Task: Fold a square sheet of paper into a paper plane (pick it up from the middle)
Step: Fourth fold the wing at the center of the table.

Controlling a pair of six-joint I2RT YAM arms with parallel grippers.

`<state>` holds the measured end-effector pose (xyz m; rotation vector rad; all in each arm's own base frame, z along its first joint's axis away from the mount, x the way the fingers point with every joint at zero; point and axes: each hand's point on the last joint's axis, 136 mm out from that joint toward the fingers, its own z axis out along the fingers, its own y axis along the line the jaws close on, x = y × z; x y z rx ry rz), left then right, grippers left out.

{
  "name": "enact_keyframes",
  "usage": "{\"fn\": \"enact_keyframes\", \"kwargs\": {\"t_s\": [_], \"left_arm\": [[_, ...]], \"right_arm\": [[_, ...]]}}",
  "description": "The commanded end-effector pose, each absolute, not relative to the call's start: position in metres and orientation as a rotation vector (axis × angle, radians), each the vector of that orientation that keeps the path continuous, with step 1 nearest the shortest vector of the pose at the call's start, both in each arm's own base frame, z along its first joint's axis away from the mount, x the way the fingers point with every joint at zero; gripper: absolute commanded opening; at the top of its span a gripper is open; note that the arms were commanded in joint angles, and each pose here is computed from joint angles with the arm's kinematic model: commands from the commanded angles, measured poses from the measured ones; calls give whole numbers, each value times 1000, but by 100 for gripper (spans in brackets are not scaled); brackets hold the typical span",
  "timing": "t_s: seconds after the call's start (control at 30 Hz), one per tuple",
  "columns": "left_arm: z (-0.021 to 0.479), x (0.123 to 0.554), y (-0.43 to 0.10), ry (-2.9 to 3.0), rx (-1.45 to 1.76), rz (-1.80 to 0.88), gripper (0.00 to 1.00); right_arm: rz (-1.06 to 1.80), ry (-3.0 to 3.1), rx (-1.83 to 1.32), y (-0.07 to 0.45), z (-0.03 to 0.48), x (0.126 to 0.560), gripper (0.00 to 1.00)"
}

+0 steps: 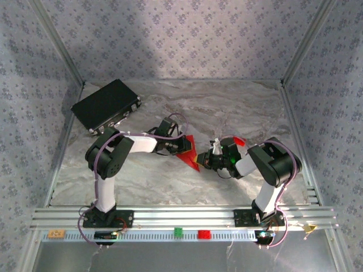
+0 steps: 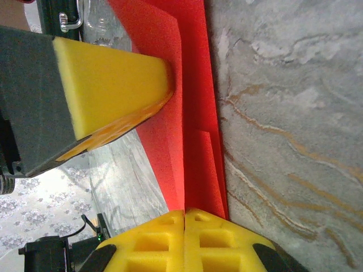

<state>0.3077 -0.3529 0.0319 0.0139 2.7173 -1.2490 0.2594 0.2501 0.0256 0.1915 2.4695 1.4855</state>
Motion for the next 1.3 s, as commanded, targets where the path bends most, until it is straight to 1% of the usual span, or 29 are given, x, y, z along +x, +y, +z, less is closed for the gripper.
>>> {"fn": "enact_keyframes", "kwargs": {"t_s": [0.0, 0.27, 0.37, 0.43, 0.63, 0.77, 1.0, 1.1, 1.17, 1.27], "left_arm": [[24, 302, -357, 2755, 54, -1247, 12], [11, 300, -354, 2800, 43, -1207, 11], [5, 297, -351, 2826, 37, -1189, 10], [3, 295, -349, 2831, 35, -1181, 10], [2, 293, -348, 2833, 32, -1182, 10], [3, 294, -349, 2831, 33, -1185, 10], [3, 293, -349, 2832, 36, -1190, 10], [3, 294, -349, 2827, 36, -1193, 10], [3, 294, -350, 2827, 35, -1195, 10], [3, 294, -350, 2826, 34, -1195, 10]], "right_arm": [[1348, 2598, 301, 232, -7, 245, 2], [1334, 2601, 310, 230, -8, 245, 2], [1356, 2592, 296, 234, -2, 246, 4], [1377, 2581, 274, 237, 5, 248, 8], [1348, 2603, 182, 241, 17, 245, 23], [1340, 2619, 155, 242, 17, 242, 27], [1260, 2691, 104, 241, 11, 231, 26], [1212, 2715, 99, 238, 8, 228, 22], [1196, 2730, 91, 236, 6, 225, 17], [1190, 2737, 103, 234, 4, 222, 13]]}}
